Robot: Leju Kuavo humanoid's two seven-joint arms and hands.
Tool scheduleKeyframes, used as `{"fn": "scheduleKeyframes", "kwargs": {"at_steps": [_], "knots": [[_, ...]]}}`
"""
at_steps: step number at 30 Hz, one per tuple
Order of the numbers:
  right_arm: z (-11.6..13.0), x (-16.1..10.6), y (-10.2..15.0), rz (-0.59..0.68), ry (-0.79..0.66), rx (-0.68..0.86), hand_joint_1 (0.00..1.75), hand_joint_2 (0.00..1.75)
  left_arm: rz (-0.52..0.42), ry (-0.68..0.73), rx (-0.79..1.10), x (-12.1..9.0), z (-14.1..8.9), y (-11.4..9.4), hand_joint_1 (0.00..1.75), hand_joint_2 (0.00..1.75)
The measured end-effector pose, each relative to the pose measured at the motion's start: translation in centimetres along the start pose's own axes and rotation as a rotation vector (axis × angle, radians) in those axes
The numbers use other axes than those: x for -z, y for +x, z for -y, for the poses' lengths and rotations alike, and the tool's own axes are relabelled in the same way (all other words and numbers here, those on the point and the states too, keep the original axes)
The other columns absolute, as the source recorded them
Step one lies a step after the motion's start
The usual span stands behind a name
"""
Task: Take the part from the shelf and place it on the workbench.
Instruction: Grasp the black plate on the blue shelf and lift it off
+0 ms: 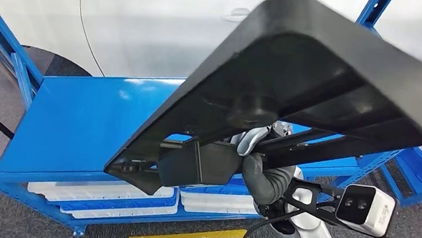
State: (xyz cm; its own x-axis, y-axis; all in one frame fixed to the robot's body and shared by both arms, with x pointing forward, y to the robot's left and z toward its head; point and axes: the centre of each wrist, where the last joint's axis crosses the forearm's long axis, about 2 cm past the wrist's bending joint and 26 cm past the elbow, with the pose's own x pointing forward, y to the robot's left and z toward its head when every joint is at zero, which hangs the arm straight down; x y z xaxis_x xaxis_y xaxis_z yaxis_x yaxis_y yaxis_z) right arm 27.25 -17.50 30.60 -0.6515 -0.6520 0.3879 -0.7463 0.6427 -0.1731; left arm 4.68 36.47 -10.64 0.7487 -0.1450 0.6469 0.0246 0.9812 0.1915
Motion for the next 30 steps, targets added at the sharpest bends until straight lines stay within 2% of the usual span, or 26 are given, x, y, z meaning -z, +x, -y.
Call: {"fn": "scheduleKeyframes", "kwargs": {"at_steps": [16,24,30], "knots": [[0.6,-1.2,-0.7,-0.051,-0.048,0.024,1.75,1.75,-0.033,0.029,-0.01,-0.2,-0.3,-0.3,0.0,1.75],[1.4,-4.3,0.0,0.005,-0.026,0.007,1.75,1.75,-0.059,0.033,-0.011,-0.2,-0.5,-0.4,0.0,1.75],[2.2,-5.2,0.9,-0.008,-0.006,-0.015,1.75,1.75,-0.095,0.037,-0.009,-0.3,0.0,-0.4,0.0,1.75]]}}
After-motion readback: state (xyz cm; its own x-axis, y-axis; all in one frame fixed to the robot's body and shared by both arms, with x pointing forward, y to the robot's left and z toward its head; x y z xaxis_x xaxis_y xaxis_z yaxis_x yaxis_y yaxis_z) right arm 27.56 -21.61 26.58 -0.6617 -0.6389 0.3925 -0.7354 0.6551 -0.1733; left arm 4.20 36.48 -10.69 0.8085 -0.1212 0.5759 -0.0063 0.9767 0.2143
